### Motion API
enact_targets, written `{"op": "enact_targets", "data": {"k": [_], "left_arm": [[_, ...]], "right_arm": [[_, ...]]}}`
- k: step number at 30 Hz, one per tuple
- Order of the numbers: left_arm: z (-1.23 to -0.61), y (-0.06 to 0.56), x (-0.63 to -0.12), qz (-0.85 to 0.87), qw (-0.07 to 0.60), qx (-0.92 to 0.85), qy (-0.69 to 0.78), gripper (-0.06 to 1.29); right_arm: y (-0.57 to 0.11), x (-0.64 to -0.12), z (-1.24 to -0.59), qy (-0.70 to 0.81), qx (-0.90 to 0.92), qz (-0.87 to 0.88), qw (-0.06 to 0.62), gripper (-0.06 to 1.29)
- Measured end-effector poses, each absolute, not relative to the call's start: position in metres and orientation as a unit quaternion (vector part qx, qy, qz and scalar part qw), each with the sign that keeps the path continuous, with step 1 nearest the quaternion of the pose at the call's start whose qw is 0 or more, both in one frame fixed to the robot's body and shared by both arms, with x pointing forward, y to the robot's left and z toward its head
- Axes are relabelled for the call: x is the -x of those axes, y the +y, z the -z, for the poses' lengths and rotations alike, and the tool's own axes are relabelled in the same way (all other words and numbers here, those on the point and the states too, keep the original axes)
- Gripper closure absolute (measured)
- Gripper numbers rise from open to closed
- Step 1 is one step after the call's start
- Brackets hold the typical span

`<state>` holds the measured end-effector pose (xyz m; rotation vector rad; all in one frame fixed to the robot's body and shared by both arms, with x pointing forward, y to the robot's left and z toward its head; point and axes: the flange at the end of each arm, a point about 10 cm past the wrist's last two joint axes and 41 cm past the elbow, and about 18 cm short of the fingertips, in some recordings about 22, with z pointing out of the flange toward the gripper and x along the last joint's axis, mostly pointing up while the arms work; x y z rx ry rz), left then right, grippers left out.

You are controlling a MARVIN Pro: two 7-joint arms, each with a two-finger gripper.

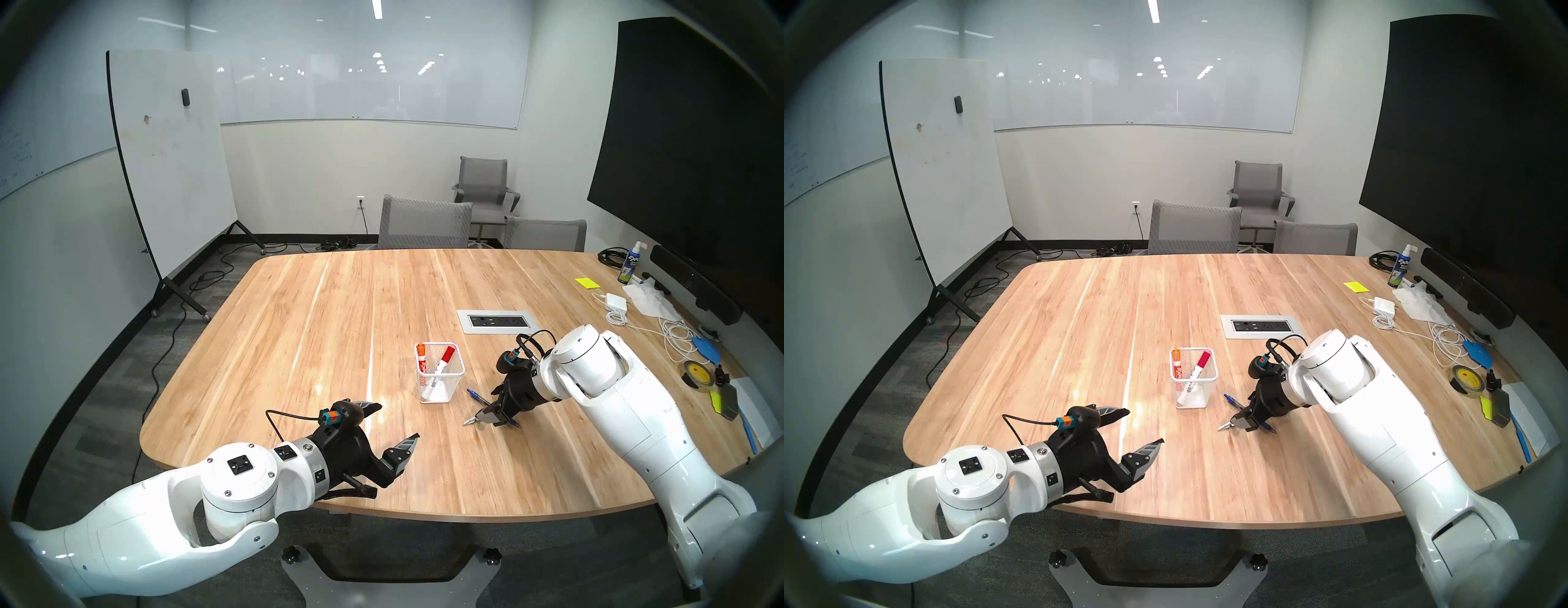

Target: Place the pen, the marker, and the scissors into the pen holder

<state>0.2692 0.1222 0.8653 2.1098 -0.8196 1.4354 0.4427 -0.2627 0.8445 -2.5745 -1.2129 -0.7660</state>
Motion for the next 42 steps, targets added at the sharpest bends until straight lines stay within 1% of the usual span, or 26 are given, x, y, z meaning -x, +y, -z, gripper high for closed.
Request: {"op": "enact_targets", "data": {"k": [25, 27, 28, 29, 30, 32, 33, 34, 35, 42], "left_arm": [[-0.865, 0.122, -0.269, -0.521, 0.229, -0.766, -0.298, 0.03], [-0.865, 0.122, -0.269, -0.521, 0.229, -0.766, -0.298, 0.03], [-0.865, 0.122, -0.269, -0.521, 0.229, -0.766, -0.298, 0.03], [-0.865, 0.122, -0.269, -0.521, 0.229, -0.766, -0.298, 0.03], [-0.865, 0.122, -0.269, -0.521, 0.229, -0.766, -0.298, 0.03], [-0.865, 0.122, -0.269, -0.521, 0.229, -0.766, -0.298, 0.03], [-0.865, 0.122, -0.269, -0.521, 0.229, -0.766, -0.298, 0.03], [-0.865, 0.122, -0.269, -0.521, 0.229, -0.766, -0.298, 0.03], [-0.865, 0.122, -0.269, -0.521, 0.229, -0.766, -0.298, 0.03], [-0.865, 0.122, -0.269, -0.521, 0.229, -0.766, -0.298, 0.03]], "right_arm": [[-0.265, -0.448, -0.836, -0.398, 0.879, 0.253, 0.077, 0.03], [-0.264, -0.448, -0.835, -0.397, 0.880, 0.251, 0.075, 0.09], [-0.264, -0.448, -0.834, -0.397, 0.880, 0.250, 0.074, 0.19], [-0.264, -0.448, -0.834, -0.397, 0.880, 0.250, 0.074, 0.36], [-0.263, -0.448, -0.834, -0.397, 0.880, 0.249, 0.073, 0.43], [-0.263, -0.448, -0.834, -0.397, 0.881, 0.249, 0.072, 0.72], [-0.263, -0.448, -0.834, -0.397, 0.881, 0.249, 0.072, 0.78], [-0.263, -0.449, -0.834, -0.397, 0.881, 0.249, 0.071, 0.82], [-0.262, -0.449, -0.834, -0.397, 0.881, 0.248, 0.071, 0.82], [-0.262, -0.449, -0.834, -0.396, 0.881, 0.250, 0.070, 0.82]]}}
